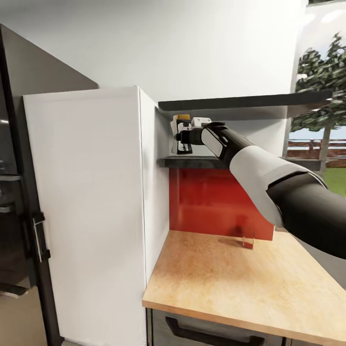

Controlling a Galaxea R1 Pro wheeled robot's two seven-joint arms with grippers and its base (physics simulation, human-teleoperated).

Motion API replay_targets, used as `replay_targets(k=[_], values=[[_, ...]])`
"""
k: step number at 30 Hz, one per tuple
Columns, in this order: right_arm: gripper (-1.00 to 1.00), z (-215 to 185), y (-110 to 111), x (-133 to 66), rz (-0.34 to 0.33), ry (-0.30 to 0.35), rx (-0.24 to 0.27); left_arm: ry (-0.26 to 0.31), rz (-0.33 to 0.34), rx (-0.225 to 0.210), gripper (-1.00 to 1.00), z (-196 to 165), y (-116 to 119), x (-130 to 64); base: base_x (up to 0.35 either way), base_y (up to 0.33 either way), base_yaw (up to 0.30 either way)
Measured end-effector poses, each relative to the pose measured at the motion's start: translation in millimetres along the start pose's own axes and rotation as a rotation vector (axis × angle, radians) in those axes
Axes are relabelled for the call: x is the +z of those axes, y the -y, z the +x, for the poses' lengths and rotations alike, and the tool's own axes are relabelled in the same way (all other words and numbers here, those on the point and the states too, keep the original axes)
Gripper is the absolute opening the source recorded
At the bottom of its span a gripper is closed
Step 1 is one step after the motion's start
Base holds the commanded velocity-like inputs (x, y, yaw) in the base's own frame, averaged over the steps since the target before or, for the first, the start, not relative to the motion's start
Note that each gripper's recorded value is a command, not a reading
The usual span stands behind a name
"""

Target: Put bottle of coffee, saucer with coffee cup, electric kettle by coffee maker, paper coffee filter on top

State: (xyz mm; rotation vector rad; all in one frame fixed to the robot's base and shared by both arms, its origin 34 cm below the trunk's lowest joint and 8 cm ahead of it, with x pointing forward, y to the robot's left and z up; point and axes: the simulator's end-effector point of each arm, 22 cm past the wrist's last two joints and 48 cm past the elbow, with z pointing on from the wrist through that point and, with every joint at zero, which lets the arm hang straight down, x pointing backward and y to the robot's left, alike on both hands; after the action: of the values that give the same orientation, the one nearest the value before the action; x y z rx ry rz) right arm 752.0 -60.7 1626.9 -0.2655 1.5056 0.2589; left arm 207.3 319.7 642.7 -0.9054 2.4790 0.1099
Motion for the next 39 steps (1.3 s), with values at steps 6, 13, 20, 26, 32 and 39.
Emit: replay_targets(k=[6,13,20,26,32,39], values=[[-1.0,0.8,-2.0,0.1,-0.01,-0.003,0.002,-0.001,0.001,0.0,1.0,0.6,0.8,-0.2,-0.328,0.0,0.0],[-1.0,32.2,-55.0,-10.5,-0.248,-0.159,0.043,0.0,0.001,-0.001,1.0,0.6,0.8,-0.3,-0.218,0.0,0.0],[-1.0,85.2,-76.5,-34.0,-0.34,-0.434,0.104,0.001,0.002,0.001,1.0,0.2,0.5,-0.4,-0.021,0.0,0.0],[-1.0,111.8,-81.3,-51.1,-0.352,-0.587,0.147,0.004,0.007,0.002,1.0,0.2,2.4,-0.6,-0.001,0.0,0.0],[-1.0,112.3,-67.4,-51.8,-0.348,-0.587,0.171,0.006,0.015,0.004,1.0,-0.5,3.9,-0.5,0.0,0.0,0.0],[-1.0,137.0,-61.2,-53.6,-0.369,-0.639,0.232,0.007,0.02,0.01,1.0,0.2,6.2,-0.8,0.0,0.0,0.0]])
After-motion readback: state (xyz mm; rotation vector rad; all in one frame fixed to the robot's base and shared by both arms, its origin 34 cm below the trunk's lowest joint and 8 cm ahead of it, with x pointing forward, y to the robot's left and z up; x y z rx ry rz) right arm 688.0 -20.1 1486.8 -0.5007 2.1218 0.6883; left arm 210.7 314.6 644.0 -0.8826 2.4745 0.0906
